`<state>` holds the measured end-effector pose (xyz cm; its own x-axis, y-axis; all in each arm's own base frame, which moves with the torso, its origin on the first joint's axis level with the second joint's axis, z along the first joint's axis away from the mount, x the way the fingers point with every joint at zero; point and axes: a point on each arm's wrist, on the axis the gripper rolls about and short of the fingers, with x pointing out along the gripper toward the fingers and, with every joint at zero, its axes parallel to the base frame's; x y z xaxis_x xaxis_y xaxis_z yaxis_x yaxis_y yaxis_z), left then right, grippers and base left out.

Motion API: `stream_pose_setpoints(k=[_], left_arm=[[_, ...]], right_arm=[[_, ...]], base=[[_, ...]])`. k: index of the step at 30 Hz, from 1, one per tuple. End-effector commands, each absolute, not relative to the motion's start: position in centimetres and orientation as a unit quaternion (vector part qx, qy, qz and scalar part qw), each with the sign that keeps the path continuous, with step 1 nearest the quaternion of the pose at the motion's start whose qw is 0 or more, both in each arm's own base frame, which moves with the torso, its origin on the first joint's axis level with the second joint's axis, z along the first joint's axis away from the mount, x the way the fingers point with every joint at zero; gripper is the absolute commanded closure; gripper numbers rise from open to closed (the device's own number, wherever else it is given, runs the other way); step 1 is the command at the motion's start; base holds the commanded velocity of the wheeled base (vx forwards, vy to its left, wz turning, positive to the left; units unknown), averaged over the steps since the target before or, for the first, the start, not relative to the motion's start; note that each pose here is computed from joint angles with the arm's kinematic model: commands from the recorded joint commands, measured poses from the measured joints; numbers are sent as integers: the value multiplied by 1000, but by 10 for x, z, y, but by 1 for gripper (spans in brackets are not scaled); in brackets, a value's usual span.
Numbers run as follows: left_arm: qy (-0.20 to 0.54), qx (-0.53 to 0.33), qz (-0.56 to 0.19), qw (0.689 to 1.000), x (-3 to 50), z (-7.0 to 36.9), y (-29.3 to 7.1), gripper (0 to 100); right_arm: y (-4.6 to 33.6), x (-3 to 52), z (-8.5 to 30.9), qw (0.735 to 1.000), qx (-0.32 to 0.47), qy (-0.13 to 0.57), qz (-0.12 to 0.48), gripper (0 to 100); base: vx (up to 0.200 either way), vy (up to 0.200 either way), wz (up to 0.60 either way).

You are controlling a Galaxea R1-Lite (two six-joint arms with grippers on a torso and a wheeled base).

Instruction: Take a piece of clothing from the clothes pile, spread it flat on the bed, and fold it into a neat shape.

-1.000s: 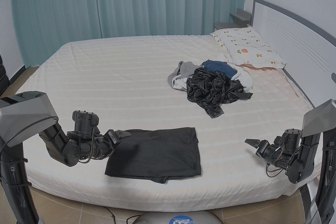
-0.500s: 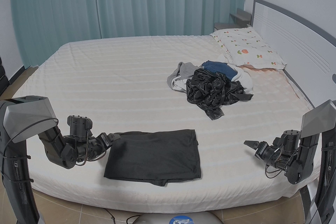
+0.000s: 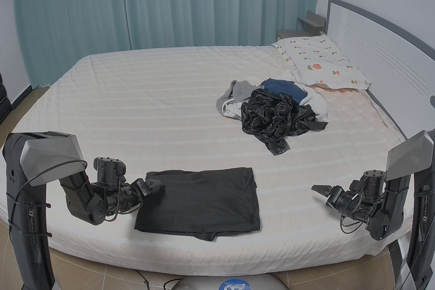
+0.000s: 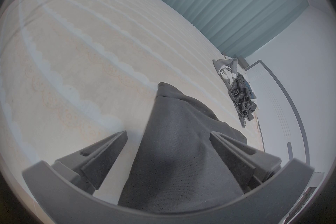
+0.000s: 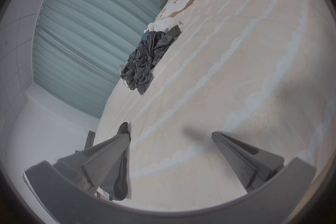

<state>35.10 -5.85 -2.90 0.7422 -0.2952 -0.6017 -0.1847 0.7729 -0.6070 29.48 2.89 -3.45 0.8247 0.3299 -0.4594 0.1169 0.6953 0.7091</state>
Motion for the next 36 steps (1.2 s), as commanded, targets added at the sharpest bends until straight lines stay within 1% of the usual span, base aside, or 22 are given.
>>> stream_pose_setpoints(k=[1, 9, 13, 14, 36], left_arm=[[363, -332, -40, 870, 350, -31, -59, 0], [352, -334, -70, 872, 345, -31, -66, 0], [353, -333, -70, 872, 345, -33, -67, 0], [353, -333, -70, 872, 345, -33, -67, 100], [355, -344, -55, 868, 341, -32, -64, 100]], right_arm=[[30, 295, -34, 875, 385, 286, 64, 0], [30, 295, -35, 874, 385, 288, 63, 0], [30, 296, -35, 874, 386, 287, 64, 0], [30, 296, -35, 874, 386, 287, 64, 0], [29, 294, -36, 874, 385, 290, 62, 0]], base=[[0, 0, 0], [0, 0, 0], [0, 0, 0], [0, 0, 0], [0, 0, 0]])
